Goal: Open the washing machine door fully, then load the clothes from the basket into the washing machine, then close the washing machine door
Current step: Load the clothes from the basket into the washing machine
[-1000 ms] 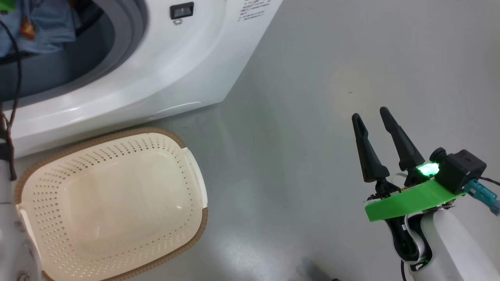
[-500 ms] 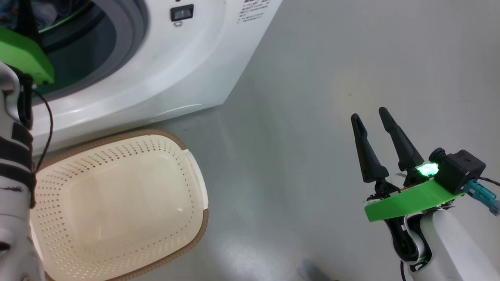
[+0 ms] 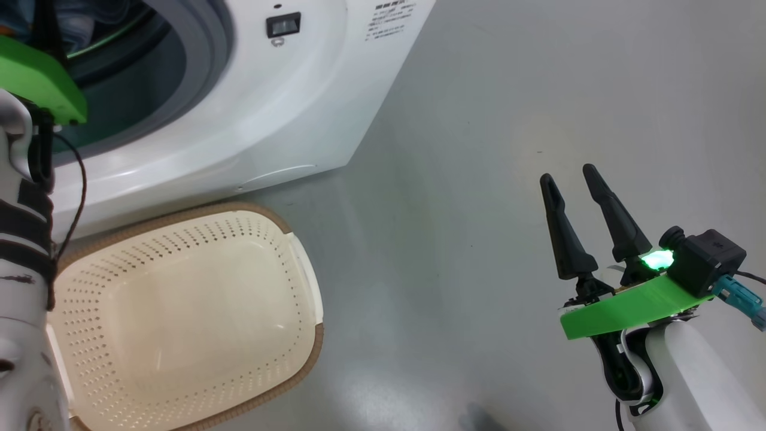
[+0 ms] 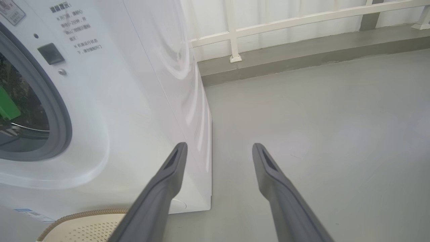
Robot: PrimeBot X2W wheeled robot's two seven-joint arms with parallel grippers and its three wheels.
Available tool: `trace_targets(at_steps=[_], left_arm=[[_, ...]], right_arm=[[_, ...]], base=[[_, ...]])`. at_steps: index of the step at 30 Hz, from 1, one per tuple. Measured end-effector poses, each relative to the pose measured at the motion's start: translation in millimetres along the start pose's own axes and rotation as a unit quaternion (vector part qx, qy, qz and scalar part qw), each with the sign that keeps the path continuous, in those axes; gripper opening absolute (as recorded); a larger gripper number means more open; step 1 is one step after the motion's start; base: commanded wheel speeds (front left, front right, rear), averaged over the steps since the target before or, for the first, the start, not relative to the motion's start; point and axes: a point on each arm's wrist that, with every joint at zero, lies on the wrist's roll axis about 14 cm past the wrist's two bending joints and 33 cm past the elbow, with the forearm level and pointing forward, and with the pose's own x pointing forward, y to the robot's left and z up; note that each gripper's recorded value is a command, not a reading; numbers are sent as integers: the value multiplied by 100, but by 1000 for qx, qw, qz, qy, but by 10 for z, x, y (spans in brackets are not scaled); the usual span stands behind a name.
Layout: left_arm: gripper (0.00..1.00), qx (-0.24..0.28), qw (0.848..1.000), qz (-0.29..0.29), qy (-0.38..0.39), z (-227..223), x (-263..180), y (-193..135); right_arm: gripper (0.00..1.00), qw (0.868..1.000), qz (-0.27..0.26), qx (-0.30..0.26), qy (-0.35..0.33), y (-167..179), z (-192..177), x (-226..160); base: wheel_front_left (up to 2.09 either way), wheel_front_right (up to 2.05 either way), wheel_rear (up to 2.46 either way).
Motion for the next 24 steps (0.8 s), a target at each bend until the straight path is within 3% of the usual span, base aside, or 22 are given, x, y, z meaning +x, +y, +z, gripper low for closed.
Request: trace_targets(at_steps=[7, 24], left_arm=[[100, -37, 998, 2, -46, 215, -66, -7], [100, -71, 993, 0, -95, 246, -627, -85]], right_arm=[[100, 1000, 5, -1, -5, 18, 40, 13], [100, 999, 31, -7, -31, 137, 247, 0]], base=[[0, 0, 0], [0, 0, 0]])
